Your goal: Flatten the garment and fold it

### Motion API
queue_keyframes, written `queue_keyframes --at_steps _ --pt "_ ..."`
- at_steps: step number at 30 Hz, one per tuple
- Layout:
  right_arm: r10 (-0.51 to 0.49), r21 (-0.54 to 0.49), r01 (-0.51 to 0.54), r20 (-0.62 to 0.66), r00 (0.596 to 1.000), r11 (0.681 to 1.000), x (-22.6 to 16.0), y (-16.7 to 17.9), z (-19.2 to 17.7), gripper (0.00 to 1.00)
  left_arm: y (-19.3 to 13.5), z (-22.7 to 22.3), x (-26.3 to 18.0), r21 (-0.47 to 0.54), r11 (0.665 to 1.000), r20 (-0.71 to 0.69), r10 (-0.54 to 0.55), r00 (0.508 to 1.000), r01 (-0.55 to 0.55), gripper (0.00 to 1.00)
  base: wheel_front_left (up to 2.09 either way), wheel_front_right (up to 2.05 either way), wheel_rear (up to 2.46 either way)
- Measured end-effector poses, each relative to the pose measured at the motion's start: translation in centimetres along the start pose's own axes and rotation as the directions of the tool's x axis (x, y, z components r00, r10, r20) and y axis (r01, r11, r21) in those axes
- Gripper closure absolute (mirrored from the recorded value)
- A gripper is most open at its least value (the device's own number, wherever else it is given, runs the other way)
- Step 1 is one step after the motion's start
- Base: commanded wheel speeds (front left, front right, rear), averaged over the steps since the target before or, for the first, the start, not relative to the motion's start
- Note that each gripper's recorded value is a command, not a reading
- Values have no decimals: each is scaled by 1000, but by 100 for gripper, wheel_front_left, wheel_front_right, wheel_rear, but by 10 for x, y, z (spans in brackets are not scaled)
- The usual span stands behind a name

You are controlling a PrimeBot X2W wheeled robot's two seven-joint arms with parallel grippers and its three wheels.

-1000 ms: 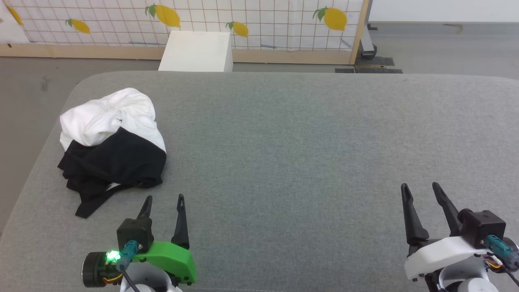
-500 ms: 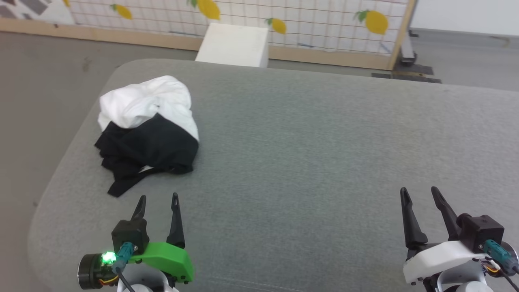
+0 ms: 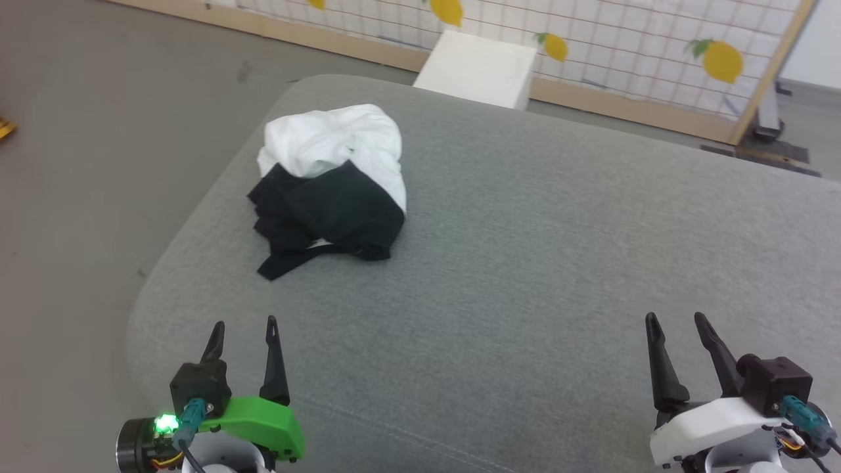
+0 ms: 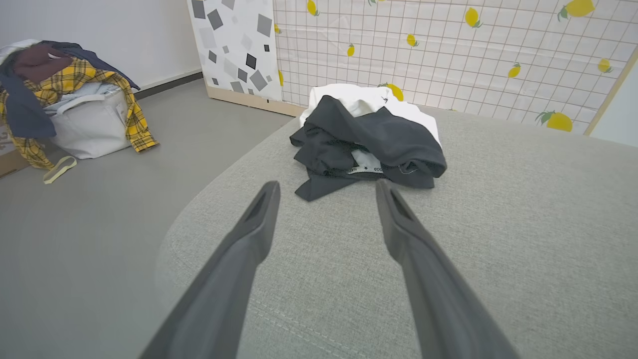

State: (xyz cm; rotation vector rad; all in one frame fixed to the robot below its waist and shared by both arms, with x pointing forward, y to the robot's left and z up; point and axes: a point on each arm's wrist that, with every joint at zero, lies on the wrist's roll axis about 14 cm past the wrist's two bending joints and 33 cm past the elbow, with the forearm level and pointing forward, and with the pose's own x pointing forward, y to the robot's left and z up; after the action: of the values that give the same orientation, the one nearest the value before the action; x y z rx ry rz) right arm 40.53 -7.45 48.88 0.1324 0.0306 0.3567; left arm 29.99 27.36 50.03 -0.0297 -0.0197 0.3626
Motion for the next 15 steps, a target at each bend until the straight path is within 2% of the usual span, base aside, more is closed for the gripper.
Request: queue_keyframes --at_steps 15 --pt "117 29 -116 -24 993 993 17 40 -14 0 44 1 -29 -4 990 18 145 989 -144 0 0 0 0"
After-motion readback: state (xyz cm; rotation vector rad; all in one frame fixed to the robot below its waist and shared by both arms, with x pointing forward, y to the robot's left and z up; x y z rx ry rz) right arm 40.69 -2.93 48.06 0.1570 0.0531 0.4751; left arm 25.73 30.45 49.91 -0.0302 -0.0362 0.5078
